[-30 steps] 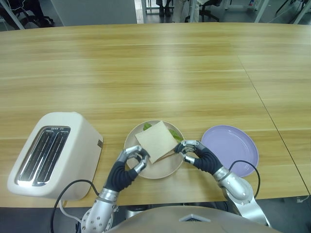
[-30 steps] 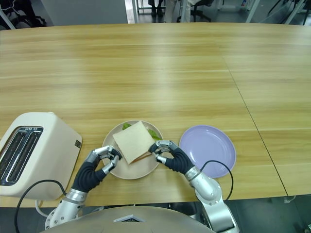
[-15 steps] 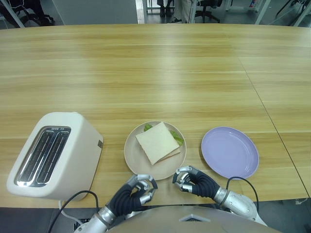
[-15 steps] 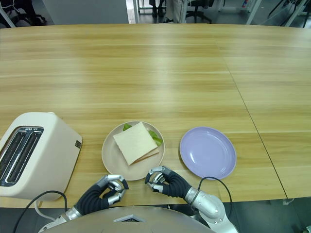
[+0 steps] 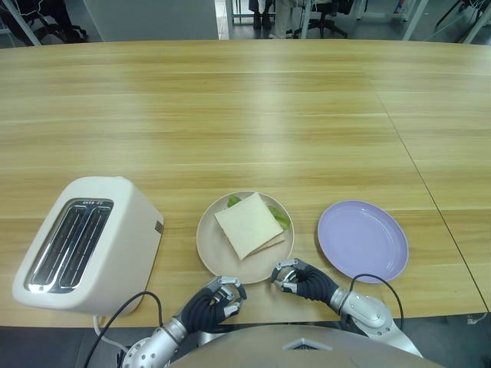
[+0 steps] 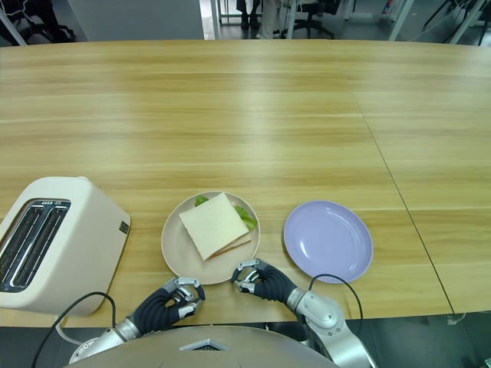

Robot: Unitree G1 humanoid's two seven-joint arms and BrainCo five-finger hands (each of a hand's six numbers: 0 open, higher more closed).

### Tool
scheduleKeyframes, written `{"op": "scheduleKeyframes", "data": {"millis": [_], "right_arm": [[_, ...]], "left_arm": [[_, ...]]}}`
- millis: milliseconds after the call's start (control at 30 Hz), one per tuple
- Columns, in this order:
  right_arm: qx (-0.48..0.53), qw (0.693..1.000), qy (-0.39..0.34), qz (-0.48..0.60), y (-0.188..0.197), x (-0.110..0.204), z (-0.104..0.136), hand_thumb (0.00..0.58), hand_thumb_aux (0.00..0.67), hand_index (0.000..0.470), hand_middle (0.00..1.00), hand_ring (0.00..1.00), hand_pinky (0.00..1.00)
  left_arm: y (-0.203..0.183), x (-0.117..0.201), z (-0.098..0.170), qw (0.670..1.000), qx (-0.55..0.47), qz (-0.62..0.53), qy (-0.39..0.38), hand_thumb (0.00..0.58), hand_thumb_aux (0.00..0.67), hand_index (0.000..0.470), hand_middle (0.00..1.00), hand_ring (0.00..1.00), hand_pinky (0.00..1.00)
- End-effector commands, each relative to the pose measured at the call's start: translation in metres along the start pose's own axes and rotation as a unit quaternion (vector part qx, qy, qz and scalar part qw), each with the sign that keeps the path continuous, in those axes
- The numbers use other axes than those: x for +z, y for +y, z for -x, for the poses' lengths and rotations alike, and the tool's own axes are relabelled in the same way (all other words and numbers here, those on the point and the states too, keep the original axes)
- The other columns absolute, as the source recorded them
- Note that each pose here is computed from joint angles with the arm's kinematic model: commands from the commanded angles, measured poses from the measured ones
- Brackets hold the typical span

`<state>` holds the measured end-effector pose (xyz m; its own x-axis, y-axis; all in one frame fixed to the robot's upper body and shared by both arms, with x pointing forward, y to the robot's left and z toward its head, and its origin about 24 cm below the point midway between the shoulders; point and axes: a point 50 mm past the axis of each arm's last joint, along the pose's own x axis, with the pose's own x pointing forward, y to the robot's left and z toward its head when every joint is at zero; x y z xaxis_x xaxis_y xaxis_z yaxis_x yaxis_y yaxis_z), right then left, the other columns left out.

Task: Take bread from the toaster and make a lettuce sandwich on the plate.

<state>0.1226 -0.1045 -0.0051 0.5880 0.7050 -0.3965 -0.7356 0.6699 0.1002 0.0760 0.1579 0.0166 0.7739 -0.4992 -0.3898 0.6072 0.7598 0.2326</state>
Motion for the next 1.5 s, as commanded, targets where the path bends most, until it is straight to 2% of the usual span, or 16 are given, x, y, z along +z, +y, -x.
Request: {"op": "scheduleKeyframes", "data": {"millis": [33,633,933,1500], "right_arm": [[-0.009,1.000,0.026,-0.003,-0.001,-0.007,-0.004,0.580,0.670,0.460,1.00,1.00,1.00],[-0.071,0.997,0.009,-0.008,-0.024,0.004,-0.044,0.580,0.670,0.460,1.00,1.00,1.00],[-0.117,0.993,-0.018,0.012,-0.050,0.023,-0.070,0.580,0.670,0.460,1.00,1.00,1.00],[-0.196,0.979,-0.052,0.017,-0.088,0.052,-0.105,0.580,0.670,0.460,1.00,1.00,1.00]], "left_arm": [[-0.001,-0.002,-0.005,1.000,0.004,0.002,0.017,0.580,0.670,0.460,1.00,1.00,1.00],[0.031,-0.004,-0.055,0.996,0.074,-0.021,0.034,0.580,0.670,0.460,1.00,1.00,1.00],[0.054,0.004,-0.084,0.993,0.104,-0.045,0.019,0.580,0.670,0.460,1.00,1.00,1.00],[0.089,0.023,-0.127,0.987,0.150,-0.063,-0.011,0.580,0.670,0.460,1.00,1.00,1.00]]}}
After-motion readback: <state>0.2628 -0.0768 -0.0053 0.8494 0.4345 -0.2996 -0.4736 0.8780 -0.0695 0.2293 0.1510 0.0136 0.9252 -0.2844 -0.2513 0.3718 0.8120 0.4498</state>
